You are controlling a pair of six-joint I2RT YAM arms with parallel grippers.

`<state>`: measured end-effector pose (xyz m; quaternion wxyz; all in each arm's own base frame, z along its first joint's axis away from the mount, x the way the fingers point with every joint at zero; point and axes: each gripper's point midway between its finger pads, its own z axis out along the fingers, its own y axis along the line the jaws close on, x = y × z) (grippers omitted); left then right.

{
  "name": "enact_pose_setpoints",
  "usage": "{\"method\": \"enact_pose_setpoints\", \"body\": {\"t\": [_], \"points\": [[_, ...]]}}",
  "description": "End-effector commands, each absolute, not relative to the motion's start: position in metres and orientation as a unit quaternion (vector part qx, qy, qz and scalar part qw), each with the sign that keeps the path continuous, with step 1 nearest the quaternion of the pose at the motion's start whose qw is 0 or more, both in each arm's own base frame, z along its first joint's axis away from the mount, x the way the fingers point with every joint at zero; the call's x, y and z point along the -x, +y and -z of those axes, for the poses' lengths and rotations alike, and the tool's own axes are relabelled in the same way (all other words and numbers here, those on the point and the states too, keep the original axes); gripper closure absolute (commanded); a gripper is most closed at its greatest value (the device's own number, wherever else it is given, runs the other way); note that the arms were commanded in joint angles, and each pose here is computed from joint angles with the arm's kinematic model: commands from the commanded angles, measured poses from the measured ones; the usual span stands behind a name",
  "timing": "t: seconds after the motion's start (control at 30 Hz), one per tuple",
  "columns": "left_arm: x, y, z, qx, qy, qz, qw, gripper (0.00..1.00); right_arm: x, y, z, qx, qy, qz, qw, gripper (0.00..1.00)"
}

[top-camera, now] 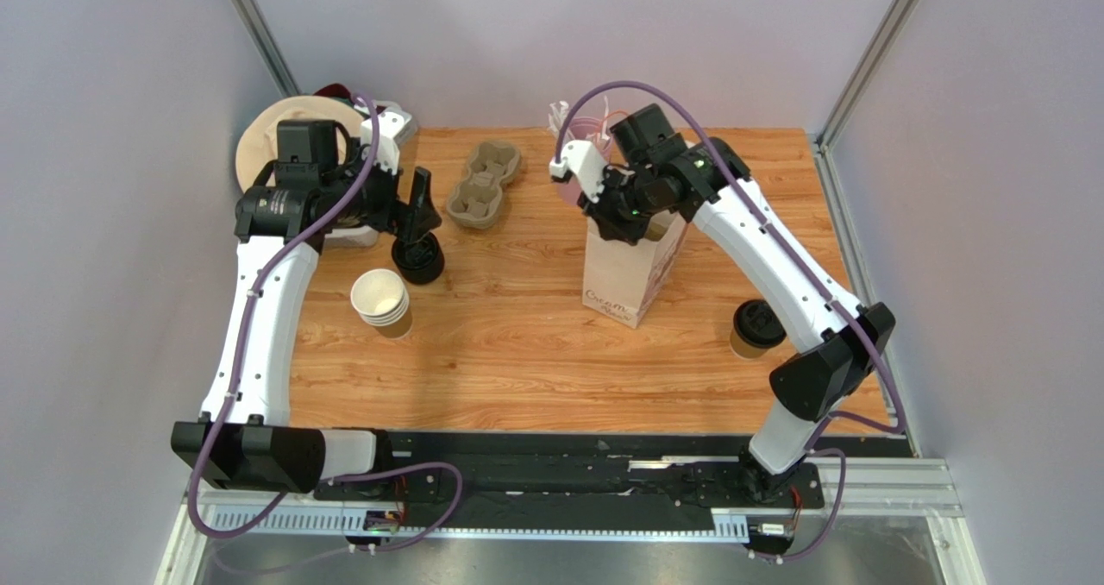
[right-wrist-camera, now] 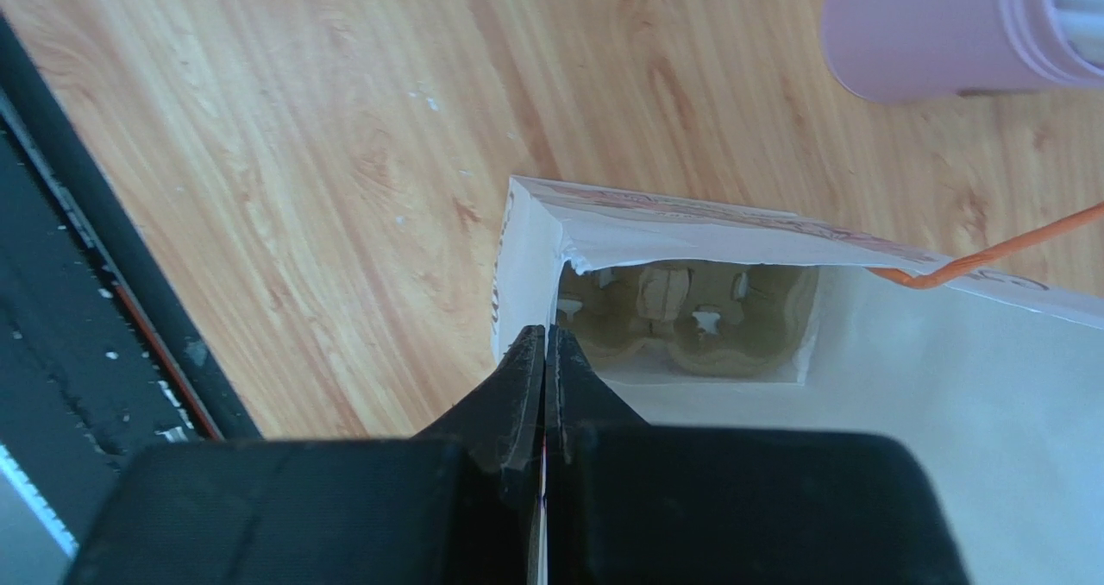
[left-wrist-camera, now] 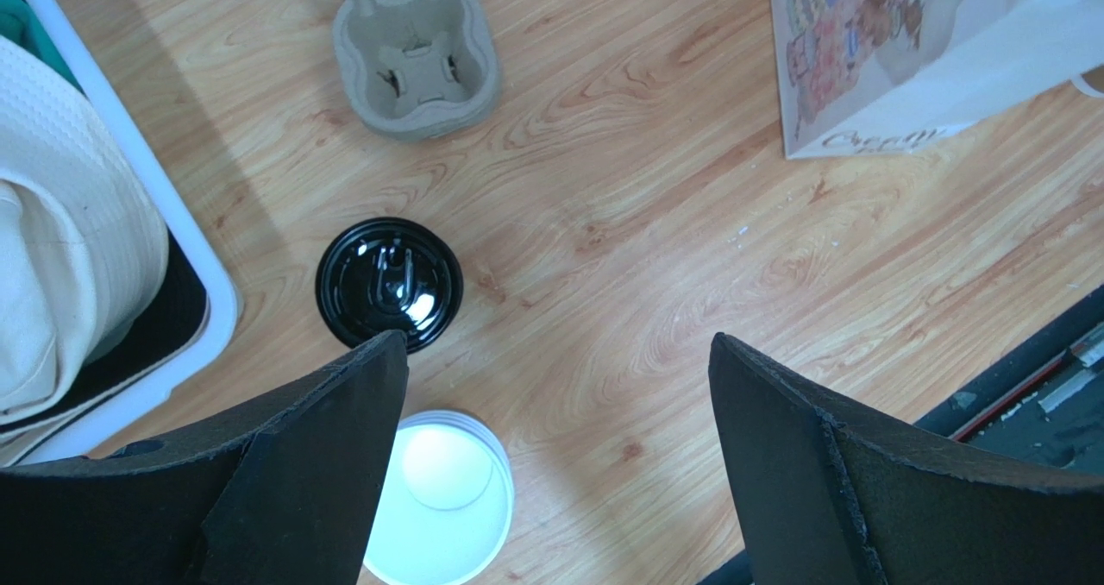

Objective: Pack the takeout coffee

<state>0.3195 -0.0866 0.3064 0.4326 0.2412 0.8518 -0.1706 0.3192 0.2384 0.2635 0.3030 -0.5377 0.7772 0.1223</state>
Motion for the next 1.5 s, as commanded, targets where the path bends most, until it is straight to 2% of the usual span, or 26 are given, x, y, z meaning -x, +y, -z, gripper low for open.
{"method": "enact_pose_setpoints", "body": {"t": [0.0,0.17,0.37,0.5,0.57,0.63,0.67,0.73,0.77,0.8,0.87,1.03,1.2,1.23,1.27,1.33,1.47], "points": [[-0.316,-0.088,-0.321,-0.244,0.837,0.175,0.458,0.05,-0.297,0.278,-0.268,0.542,0.770,-0.148,0.301,1.00],[-0.315,-0.087,-0.322,-0.243,0.835,0.173,0.462,0.05,-0.276,0.319,-0.272,0.570,0.745,-0.142,0.315,1.00],[-0.313,-0.086,-0.322,-0.241,0.833,0.172,0.467,0.04,-0.284,0.345,-0.296,0.559,0.738,-0.137,0.352,1.00],[-0.311,-0.086,-0.322,-0.240,0.832,0.171,0.469,0.03,-0.291,0.345,-0.294,0.560,0.740,-0.125,0.351,1.00],[-0.311,-0.086,-0.322,-0.241,0.831,0.171,0.472,0.02,-0.279,0.347,-0.288,0.573,0.737,-0.143,0.327,0.99],[-0.311,-0.087,-0.323,-0.241,0.830,0.173,0.472,0.02,-0.270,0.349,-0.287,0.587,0.730,-0.155,0.315,0.90],[-0.311,-0.087,-0.322,-0.241,0.830,0.174,0.472,0.02,-0.264,0.348,-0.291,0.593,0.725,-0.157,0.315,0.73],[-0.311,-0.087,-0.323,-0.241,0.829,0.174,0.473,0.02,-0.260,0.347,-0.300,0.593,0.719,-0.164,0.324,0.56],[-0.311,-0.088,-0.323,-0.242,0.829,0.176,0.473,0.02,-0.257,0.345,-0.313,0.591,0.711,-0.170,0.342,0.42],[-0.311,-0.088,-0.322,-0.241,0.830,0.175,0.472,0.02,-0.255,0.344,-0.322,0.590,0.705,-0.174,0.353,0.36],[-0.311,-0.088,-0.322,-0.241,0.830,0.176,0.472,0.02,-0.252,0.338,-0.347,0.582,0.692,-0.178,0.389,0.29],[-0.309,-0.088,-0.323,-0.240,0.829,0.176,0.474,0.02,-0.263,0.297,-0.402,0.528,0.688,-0.140,0.478,0.28],[-0.307,-0.087,-0.324,-0.241,0.827,0.174,0.478,0.02,-0.286,0.192,-0.445,0.417,0.718,-0.080,0.552,0.29],[-0.308,-0.087,-0.325,-0.241,0.826,0.174,0.479,0.02,-0.290,0.152,-0.458,0.373,0.723,-0.050,0.579,0.31],[-0.307,-0.087,-0.325,-0.241,0.826,0.173,0.479,0.02,-0.296,0.136,-0.431,0.367,0.745,-0.033,0.555,0.32],[-0.307,-0.087,-0.325,-0.241,0.825,0.173,0.481,0.02,-0.292,0.090,-0.420,0.329,0.765,0.007,0.553,0.33],[-0.307,-0.088,-0.326,-0.239,0.826,0.175,0.479,0.02,-0.280,0.033,-0.341,0.295,0.831,0.047,0.469,0.39]]}}
